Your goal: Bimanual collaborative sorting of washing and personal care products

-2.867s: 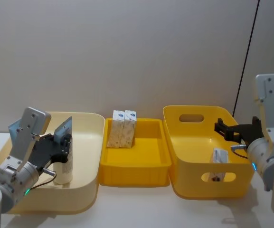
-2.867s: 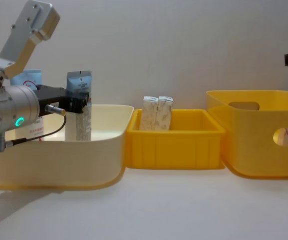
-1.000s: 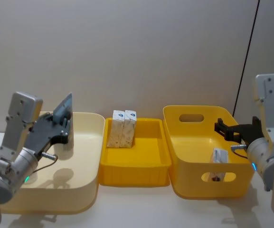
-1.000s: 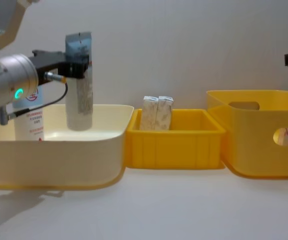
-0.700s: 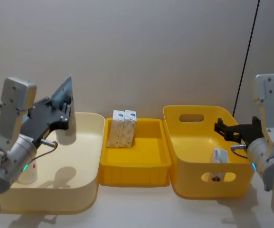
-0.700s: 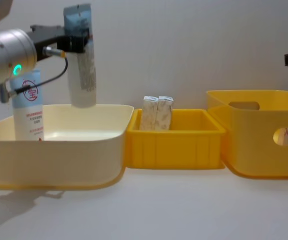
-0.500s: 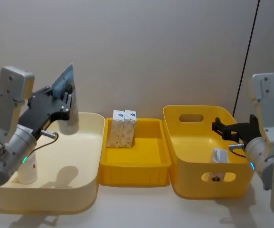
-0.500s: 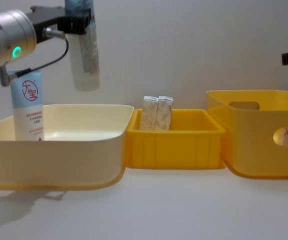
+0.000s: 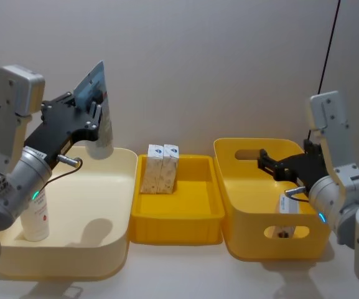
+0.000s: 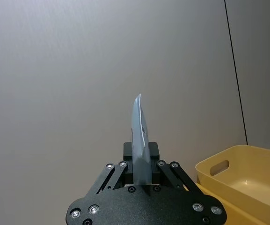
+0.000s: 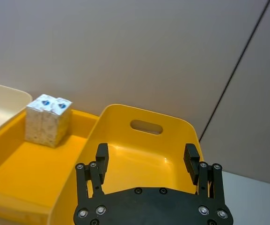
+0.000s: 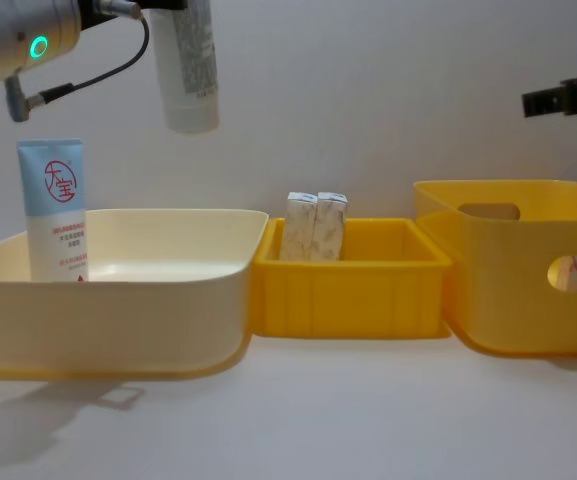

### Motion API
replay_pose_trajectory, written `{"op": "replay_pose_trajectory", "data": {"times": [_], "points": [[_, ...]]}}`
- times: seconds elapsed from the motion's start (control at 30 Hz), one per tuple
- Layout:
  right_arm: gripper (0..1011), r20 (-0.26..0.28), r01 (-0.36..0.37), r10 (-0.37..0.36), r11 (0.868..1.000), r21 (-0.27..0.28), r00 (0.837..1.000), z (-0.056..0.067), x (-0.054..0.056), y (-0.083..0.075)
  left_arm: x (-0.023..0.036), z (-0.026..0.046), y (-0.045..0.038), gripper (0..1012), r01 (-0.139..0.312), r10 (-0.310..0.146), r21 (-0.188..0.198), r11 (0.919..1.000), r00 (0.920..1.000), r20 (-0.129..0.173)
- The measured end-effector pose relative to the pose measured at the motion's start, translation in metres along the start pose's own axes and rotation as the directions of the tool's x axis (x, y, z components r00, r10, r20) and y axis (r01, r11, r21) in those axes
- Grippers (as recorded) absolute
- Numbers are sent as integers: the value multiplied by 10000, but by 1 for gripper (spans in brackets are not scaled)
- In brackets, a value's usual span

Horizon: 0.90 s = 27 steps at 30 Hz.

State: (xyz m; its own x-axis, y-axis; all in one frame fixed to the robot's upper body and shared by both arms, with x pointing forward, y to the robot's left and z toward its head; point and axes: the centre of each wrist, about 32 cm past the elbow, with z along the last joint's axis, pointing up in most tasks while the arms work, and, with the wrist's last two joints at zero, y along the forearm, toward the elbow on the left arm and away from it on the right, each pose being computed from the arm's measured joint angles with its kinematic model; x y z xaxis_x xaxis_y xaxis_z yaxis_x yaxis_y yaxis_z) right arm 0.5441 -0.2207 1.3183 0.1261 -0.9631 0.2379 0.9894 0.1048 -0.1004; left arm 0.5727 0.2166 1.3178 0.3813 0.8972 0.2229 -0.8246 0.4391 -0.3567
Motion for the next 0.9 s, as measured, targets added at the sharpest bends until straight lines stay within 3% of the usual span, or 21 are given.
{"op": "replay_pose_trajectory", "data": {"times": [0.2,0.47,0.7,0.9], "points": [[1001,182,-708,704,9972,245,9974,13,-6,-22,-21,26,-8,190,54,-55,-100,9999,9999,-107],[1001,444,-1812,1788,9818,565,9829,35,-13,-52,-46,39,-13,190,152,-156,-164,9997,9996,-215],[1001,704,-2949,2895,9517,855,9546,55,-15,-63,-75,58,-16,191,253,-258,-181,9995,9994,-247],[1001,840,-3404,3332,9357,932,9391,57,-27,-35,-110,73,-15,190,329,-332,-161,9993,9992,-240]]}}
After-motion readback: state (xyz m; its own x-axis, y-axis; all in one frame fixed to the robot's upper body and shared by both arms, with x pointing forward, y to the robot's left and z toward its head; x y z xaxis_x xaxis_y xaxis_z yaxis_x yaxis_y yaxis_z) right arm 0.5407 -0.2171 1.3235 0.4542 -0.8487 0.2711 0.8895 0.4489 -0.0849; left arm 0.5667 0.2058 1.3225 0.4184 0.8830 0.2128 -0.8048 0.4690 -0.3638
